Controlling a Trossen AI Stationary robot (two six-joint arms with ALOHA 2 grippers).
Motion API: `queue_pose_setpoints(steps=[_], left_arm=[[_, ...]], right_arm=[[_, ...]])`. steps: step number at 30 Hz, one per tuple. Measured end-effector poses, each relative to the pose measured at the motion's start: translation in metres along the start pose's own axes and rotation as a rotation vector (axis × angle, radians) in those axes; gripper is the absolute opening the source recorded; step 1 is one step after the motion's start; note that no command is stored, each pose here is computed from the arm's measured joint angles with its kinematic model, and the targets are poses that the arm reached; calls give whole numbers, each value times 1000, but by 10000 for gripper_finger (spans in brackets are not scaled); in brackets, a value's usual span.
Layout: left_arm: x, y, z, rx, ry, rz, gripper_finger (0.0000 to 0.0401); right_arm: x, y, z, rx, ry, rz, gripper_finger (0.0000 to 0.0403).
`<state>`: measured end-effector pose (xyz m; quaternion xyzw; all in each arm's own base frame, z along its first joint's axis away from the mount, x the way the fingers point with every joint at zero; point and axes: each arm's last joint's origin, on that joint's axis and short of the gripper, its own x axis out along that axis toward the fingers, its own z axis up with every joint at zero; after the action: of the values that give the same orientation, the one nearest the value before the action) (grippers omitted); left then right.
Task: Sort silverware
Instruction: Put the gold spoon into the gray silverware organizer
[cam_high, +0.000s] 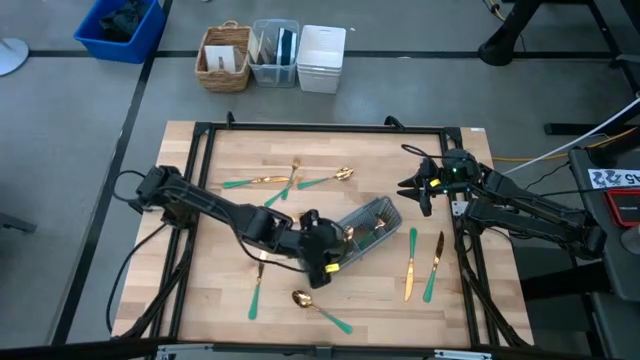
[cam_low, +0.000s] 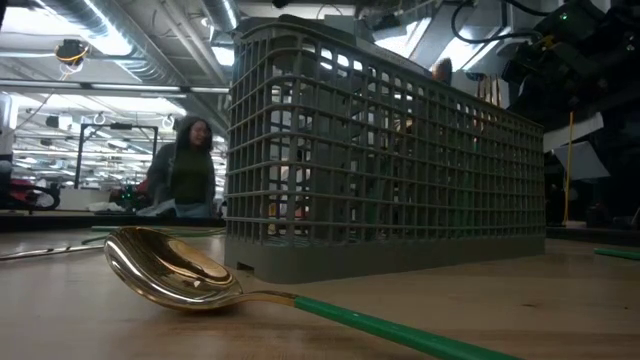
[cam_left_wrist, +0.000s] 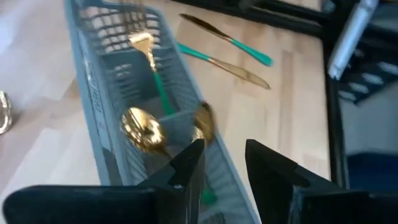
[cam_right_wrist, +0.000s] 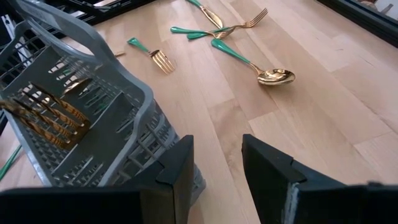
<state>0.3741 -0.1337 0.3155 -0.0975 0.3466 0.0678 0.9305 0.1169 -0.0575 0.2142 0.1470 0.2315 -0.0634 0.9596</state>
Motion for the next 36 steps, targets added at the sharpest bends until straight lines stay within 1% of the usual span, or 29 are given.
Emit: queue_pose_setpoints(steps=[3,6,8,9,12,15,19,21,24,28,32,36], left_arm=[[-6,-9,-5,57,33,-57,109],[-6,-23,-15,104,63,-109,109],[-7,-33,-25,118,100,-132,109],[-6,-37,-30,105,124,-133,109],[-11,-48,-44,4,188,-123,109],[-18,-54,-55,-178,254,-82,109],[-27,-56,-73,-404,353,35,109],[-31,-55,-80,-481,390,106,109],[-36,-54,-87,-542,397,185,109],[-32,-55,-93,-573,377,227,109],[-15,-56,-108,-581,371,223,109],[2,-52,-124,-653,362,225,109]], right_arm=[[0,0,0,0,0,0,136],[0,0,0,0,0,0,136],[0,0,0,0,0,0,136],[0,0,0,0,0,0,136],[0,0,-1,3,6,0,136],[0,0,-1,3,6,1,136],[0,0,-1,3,6,1,136],[0,0,-1,3,6,1,136],[0,0,-1,3,6,1,136],[0,0,-1,3,6,1,136],[0,0,-1,3,7,2,136],[0,0,-1,3,6,3,136]])
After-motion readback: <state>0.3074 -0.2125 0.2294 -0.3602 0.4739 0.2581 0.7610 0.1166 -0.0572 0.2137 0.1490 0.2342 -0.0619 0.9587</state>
